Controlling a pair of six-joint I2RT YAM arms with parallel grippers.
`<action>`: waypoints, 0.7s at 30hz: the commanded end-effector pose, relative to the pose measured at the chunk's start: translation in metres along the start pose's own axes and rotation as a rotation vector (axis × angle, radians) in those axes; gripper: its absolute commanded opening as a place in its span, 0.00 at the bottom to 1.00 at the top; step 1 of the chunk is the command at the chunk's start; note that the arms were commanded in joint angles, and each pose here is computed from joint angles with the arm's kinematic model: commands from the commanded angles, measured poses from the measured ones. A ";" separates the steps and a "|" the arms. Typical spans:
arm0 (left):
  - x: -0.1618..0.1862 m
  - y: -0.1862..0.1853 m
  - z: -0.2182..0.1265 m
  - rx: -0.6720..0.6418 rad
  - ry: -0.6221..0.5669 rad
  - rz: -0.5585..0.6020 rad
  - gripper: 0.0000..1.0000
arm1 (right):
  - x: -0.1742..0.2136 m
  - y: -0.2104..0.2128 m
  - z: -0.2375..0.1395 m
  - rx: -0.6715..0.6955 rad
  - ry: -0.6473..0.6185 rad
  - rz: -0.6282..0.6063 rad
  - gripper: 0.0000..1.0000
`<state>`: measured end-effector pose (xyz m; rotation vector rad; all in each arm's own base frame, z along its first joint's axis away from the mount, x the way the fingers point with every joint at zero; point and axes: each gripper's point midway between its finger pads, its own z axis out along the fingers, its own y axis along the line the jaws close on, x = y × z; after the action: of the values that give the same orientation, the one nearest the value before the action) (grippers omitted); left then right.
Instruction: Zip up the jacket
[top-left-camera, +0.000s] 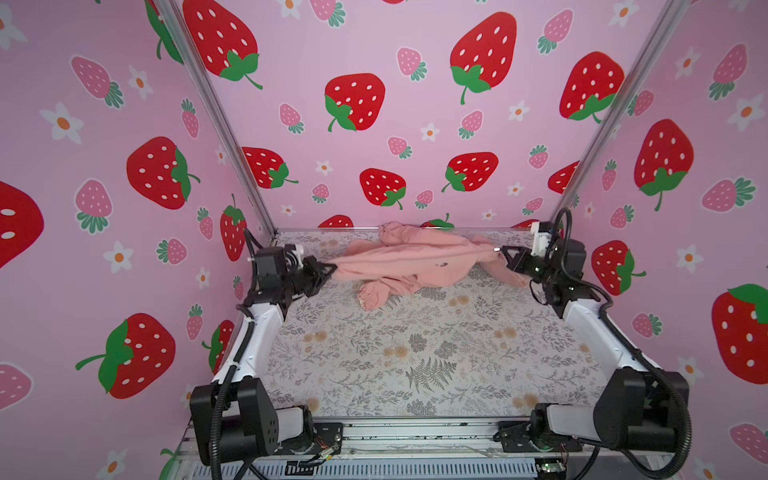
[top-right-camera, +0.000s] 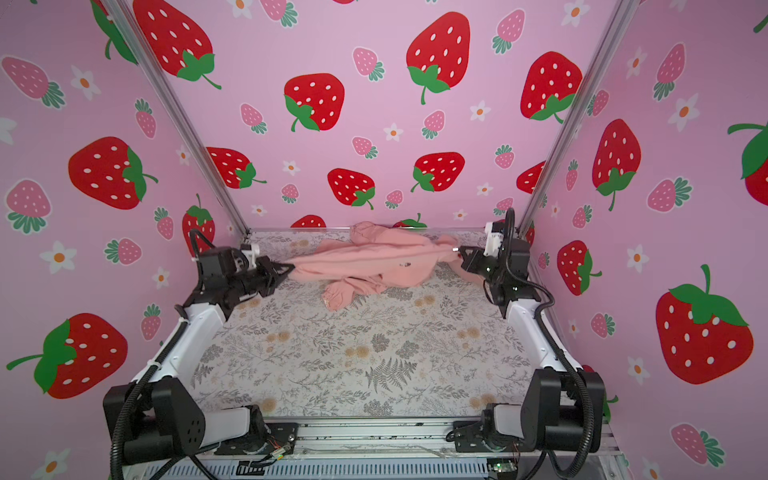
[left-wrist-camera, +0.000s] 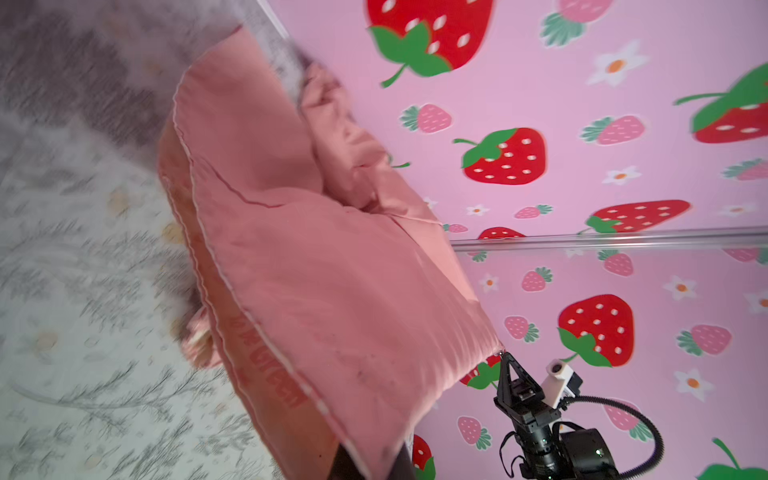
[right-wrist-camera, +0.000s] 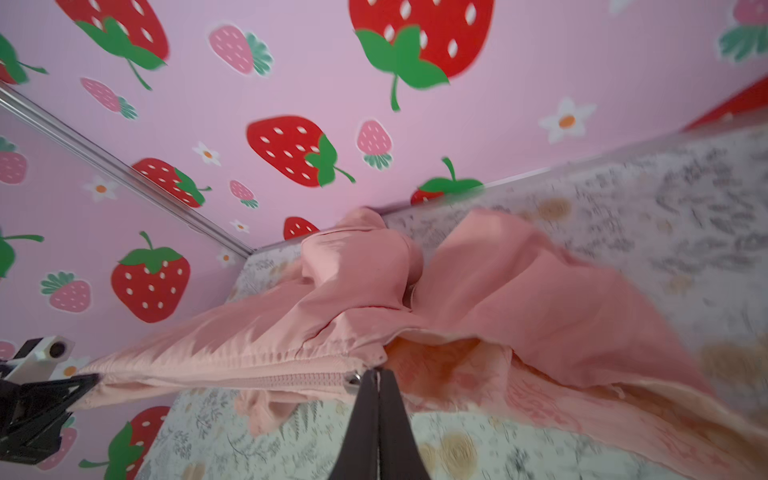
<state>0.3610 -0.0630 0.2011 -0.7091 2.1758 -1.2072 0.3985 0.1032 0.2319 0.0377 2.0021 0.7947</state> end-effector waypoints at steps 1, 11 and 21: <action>0.018 0.035 -0.007 -0.055 -0.050 0.030 0.00 | 0.050 -0.033 -0.010 0.090 0.035 -0.003 0.00; 0.066 0.135 -0.001 -0.262 -0.024 -0.041 0.00 | 0.166 -0.079 -0.011 0.170 0.270 0.109 0.00; 0.047 0.135 -0.020 -0.383 -0.080 0.010 0.99 | 0.163 -0.105 -0.009 0.337 0.341 0.113 0.48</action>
<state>0.2801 -0.0413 0.0575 -0.9178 2.4032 -0.8868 0.3193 0.0862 0.0404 0.2094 2.4725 0.6779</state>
